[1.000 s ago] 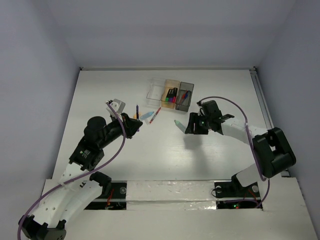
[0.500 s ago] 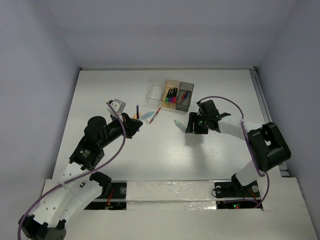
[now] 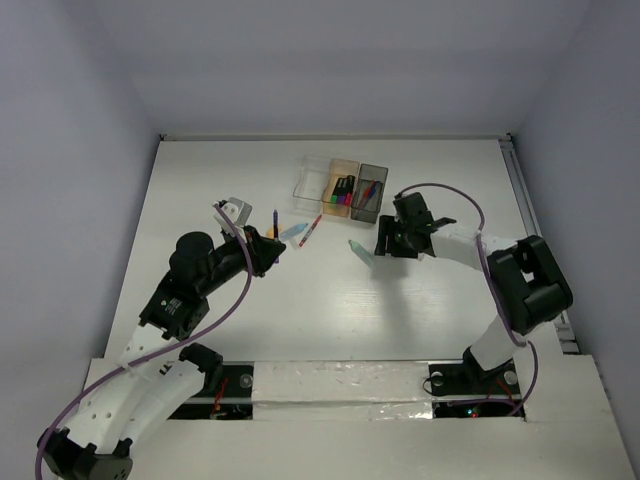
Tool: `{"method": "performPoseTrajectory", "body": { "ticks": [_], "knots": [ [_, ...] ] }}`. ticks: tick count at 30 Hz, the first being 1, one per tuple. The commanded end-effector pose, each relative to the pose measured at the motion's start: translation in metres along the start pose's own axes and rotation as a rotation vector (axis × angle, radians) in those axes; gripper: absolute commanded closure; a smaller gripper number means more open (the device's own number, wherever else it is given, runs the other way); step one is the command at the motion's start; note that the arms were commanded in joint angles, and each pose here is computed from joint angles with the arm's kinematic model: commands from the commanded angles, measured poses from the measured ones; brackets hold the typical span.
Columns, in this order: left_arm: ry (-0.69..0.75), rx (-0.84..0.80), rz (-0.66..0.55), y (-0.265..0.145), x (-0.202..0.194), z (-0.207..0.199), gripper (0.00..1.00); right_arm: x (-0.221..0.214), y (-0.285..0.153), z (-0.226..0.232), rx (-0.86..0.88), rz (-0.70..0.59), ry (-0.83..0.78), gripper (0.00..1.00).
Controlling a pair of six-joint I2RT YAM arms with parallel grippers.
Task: Sort the stationery into containers
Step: Close the pen cap on the pen.
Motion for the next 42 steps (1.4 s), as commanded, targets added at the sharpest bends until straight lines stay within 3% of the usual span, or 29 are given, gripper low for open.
{"method": "performPoseTrajectory", "body": {
  "ticks": [1, 13, 21, 39, 42],
  "knots": [
    [0.032, -0.045, -0.068, -0.004, 0.020, -0.014, 1.00, 0.006, 0.007, -0.005, -0.062, 0.009, -0.009, 0.35],
    [0.033, -0.046, -0.071, -0.005, 0.020, -0.014, 1.00, 0.009, 0.014, -0.014, -0.162, 0.067, -0.029, 0.58],
    [0.034, -0.048, -0.071, -0.005, 0.020, -0.014, 1.00, 0.001, 0.018, -0.008, -0.217, 0.187, -0.120, 0.59],
    [0.034, -0.050, -0.071, -0.005, 0.020, -0.014, 1.00, -0.004, 0.036, -0.003, -0.319, 0.268, -0.152, 0.61],
    [0.034, -0.051, -0.069, -0.005, 0.020, -0.014, 1.00, -0.004, 0.038, -0.002, -0.318, 0.269, -0.151, 0.67]
  ]
}}
Point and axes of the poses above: each gripper's point midway between its finger pads, its own y axis out along the fingers, its own z axis along the line the jaws close on, x = y × z, the point moved 8 cm from there along -y, back along the fingers, and after that the axes turned 15 degrees about -y, right-handed, at the moved point
